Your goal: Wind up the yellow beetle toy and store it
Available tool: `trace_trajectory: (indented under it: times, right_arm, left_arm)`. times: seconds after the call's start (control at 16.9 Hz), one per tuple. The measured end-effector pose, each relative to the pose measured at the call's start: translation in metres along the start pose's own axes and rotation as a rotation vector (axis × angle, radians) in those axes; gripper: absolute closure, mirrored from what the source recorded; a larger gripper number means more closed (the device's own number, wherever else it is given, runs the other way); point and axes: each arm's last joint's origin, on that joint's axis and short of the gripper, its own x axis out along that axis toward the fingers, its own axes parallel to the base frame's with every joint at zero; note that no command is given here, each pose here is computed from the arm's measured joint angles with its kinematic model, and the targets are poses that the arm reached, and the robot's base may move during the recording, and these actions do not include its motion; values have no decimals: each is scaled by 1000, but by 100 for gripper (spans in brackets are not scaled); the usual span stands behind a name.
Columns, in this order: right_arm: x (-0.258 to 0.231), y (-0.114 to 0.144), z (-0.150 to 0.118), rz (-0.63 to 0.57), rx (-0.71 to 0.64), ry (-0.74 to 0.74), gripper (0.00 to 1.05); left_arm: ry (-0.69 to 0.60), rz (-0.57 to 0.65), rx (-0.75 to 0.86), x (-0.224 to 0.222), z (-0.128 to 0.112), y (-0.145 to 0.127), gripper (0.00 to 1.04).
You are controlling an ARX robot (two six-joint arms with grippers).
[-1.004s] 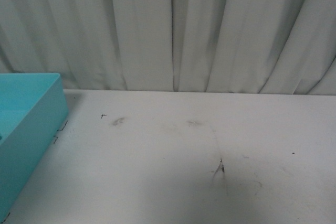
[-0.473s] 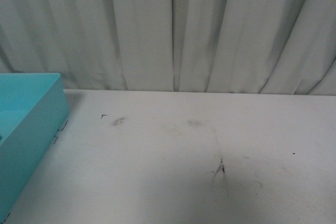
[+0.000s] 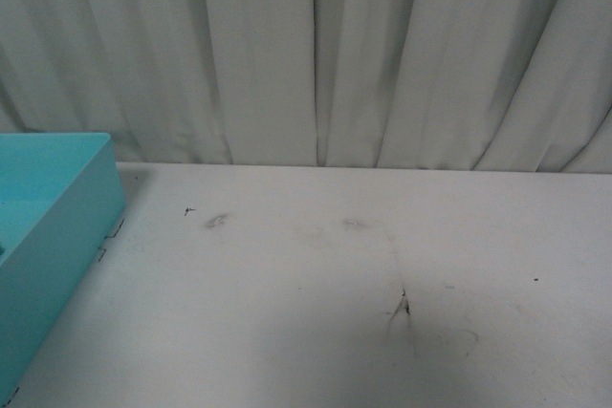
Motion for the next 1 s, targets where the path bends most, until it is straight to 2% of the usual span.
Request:
trace_trajectory:
  times: [0.12, 0.59, 1.0]
  right_arm:
    - [0, 0, 0, 1, 0, 0, 7]
    - [0, 0, 0, 0, 0, 0, 7]
    - [0, 0, 0, 0, 0, 0, 7]
  left_arm:
    - [-2, 1, -1, 0, 0, 0, 101]
    - [-2, 2, -1, 0, 0, 0, 6]
    - [-2, 1, 0, 0, 0, 0, 7]
